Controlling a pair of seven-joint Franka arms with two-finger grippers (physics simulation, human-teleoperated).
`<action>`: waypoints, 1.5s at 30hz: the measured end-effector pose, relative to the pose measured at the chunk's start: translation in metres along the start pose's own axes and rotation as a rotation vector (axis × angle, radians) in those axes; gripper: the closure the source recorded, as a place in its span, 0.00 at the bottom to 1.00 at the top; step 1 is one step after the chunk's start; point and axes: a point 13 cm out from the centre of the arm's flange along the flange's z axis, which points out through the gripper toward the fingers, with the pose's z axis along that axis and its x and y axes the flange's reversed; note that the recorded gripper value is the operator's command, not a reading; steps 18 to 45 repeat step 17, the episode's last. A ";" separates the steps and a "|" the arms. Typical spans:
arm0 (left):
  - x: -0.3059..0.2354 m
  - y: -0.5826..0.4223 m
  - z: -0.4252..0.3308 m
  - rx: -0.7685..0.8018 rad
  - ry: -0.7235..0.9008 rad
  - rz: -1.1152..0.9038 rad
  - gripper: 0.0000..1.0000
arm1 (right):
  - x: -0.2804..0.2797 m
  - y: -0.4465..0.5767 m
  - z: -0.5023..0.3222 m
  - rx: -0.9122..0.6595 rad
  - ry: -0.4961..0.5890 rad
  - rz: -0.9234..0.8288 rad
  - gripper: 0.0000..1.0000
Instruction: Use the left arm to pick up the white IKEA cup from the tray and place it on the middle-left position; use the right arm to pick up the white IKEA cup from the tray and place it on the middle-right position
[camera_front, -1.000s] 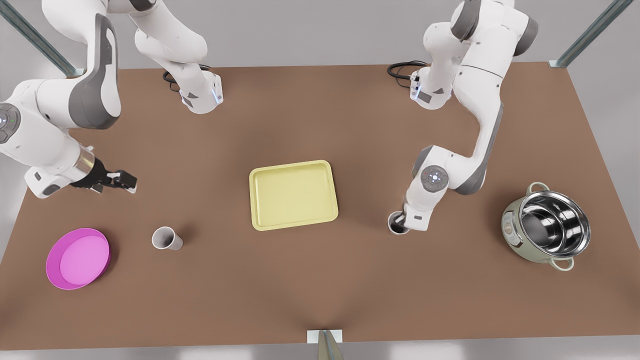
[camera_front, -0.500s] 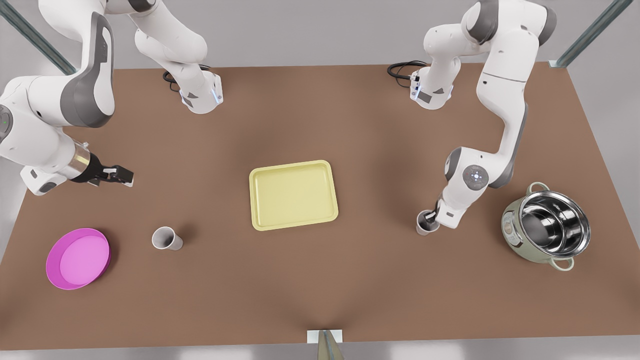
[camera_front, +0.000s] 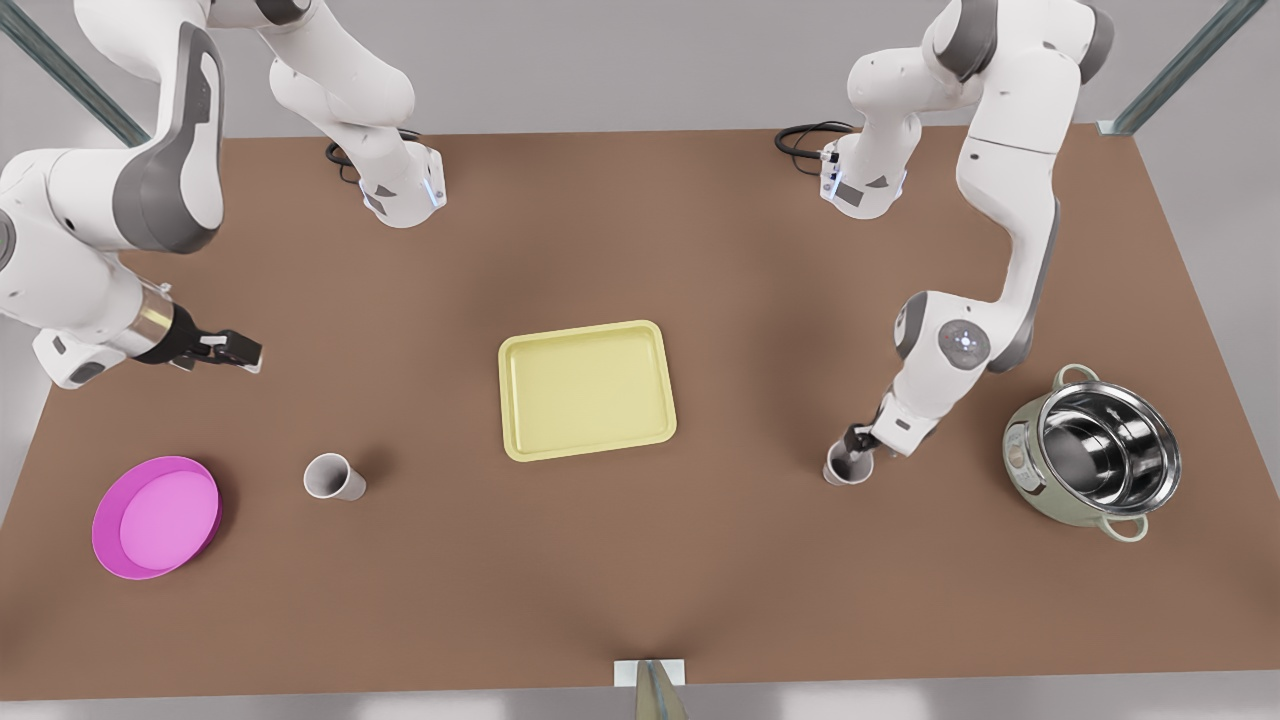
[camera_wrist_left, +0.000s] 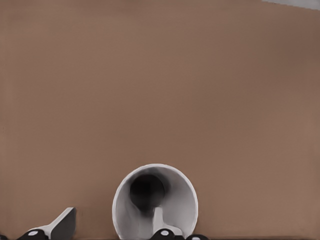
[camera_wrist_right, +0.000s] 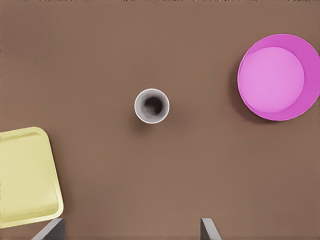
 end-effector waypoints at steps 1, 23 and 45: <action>-0.026 -0.009 -0.054 -0.007 -0.045 0.023 0.00 | 0.000 0.000 -0.002 0.000 -0.004 0.000 0.00; -0.001 0.047 -0.241 -0.078 0.214 0.048 0.00 | -0.002 0.003 -0.008 0.002 -0.020 0.008 0.00; -0.001 0.047 -0.241 -0.078 0.214 0.048 0.00 | -0.002 0.003 -0.008 0.002 -0.020 0.008 0.00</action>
